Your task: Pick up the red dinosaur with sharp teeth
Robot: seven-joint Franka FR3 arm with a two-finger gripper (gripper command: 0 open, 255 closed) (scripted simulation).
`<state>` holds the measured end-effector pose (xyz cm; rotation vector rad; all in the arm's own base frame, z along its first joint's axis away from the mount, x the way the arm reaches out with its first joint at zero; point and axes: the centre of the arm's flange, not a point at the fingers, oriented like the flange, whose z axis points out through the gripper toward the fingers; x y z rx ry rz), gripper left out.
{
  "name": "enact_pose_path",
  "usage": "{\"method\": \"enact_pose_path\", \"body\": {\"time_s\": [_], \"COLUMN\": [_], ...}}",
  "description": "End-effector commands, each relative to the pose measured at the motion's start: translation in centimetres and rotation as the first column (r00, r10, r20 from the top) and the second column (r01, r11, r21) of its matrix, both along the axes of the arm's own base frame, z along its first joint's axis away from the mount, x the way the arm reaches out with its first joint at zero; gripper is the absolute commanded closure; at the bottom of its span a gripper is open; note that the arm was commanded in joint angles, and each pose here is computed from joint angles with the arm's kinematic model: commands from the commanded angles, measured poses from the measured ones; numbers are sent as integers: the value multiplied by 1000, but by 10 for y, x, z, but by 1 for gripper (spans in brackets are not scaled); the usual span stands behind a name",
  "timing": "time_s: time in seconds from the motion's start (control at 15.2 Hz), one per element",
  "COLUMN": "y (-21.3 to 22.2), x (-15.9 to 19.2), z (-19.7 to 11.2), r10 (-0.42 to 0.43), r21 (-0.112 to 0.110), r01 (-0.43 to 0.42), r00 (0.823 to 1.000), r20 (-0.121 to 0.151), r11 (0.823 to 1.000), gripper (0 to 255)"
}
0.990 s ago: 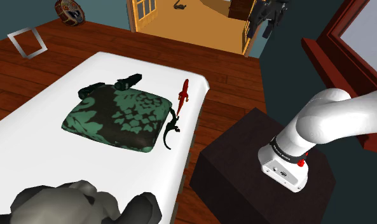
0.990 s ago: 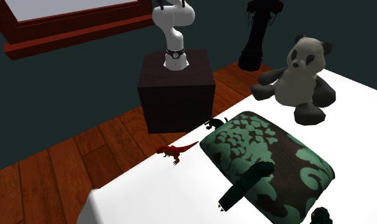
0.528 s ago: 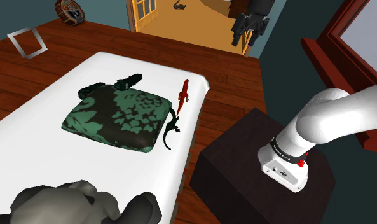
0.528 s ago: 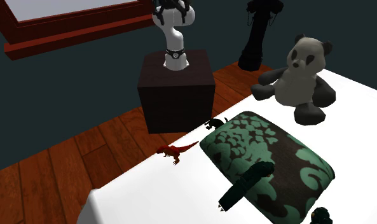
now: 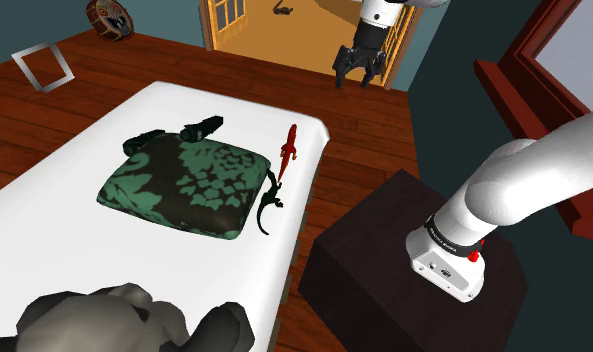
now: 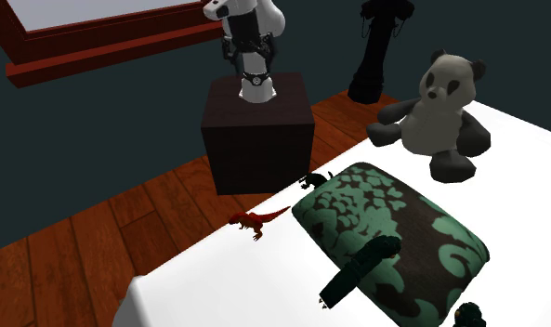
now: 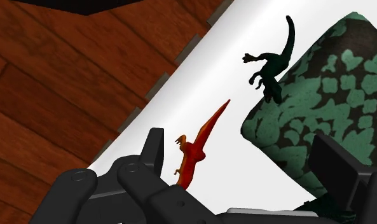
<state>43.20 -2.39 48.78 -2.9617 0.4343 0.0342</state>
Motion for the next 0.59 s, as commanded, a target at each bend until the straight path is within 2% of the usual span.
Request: {"method": "enact_pose_path", "body": {"time_s": [0.0,0.53], "y": [-2,-13], "x": [18,90], "z": [-16,-95], "r10": [-19,-94], "r21": [2,10], "r01": [19,94], "r00": [1000,995], "r20": [-4,-26], "r11": [1000,996], "gripper": [0,0]}}
